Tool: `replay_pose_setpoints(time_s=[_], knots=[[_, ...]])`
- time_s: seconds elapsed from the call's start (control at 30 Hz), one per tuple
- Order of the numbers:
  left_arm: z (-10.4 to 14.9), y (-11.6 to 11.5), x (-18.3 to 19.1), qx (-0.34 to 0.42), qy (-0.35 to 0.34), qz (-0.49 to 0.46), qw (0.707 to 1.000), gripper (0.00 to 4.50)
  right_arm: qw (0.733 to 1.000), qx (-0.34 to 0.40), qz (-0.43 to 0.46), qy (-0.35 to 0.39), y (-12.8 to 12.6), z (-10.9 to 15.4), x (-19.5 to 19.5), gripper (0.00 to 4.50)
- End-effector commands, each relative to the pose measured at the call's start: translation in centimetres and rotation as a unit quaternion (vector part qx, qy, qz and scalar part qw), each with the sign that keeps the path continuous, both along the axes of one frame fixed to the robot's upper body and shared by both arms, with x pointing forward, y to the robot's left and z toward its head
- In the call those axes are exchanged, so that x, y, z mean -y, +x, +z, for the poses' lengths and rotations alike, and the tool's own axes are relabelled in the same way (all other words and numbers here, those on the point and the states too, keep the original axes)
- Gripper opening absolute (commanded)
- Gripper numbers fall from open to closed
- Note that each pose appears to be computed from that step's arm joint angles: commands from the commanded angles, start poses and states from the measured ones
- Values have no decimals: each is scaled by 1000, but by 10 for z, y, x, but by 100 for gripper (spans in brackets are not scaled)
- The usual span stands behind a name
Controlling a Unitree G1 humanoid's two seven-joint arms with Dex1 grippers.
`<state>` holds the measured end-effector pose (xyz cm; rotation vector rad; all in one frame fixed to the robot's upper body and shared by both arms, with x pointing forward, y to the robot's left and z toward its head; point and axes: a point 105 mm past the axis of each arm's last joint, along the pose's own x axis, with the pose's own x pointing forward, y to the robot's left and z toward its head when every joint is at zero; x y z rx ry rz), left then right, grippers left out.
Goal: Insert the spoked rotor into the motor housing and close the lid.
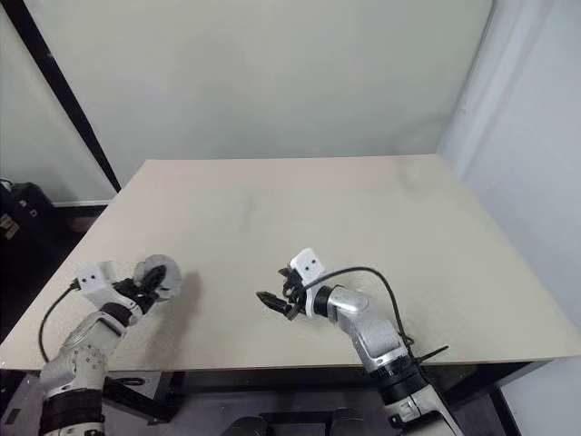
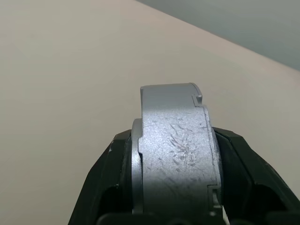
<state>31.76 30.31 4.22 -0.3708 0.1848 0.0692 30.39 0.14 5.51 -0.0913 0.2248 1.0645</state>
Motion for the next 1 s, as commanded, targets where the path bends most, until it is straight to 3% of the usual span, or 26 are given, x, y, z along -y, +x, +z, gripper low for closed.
replay_pose_setpoints(time_s=[0.03,0.27,0.5,1.0], knots=[[27,14,-7,59,26,13,998,201,999,51,17,2,-2,12,-7,403],[5,15,-12,22,19,35,999,201,997,74,27,-22,-3,10,-6,403],[-5,7,-27,0,70,78,994,438,996,78,33,-39,-3,7,-4,403],[-8,-12,-29,-20,139,98,985,444,996,77,17,-41,3,5,1,403]])
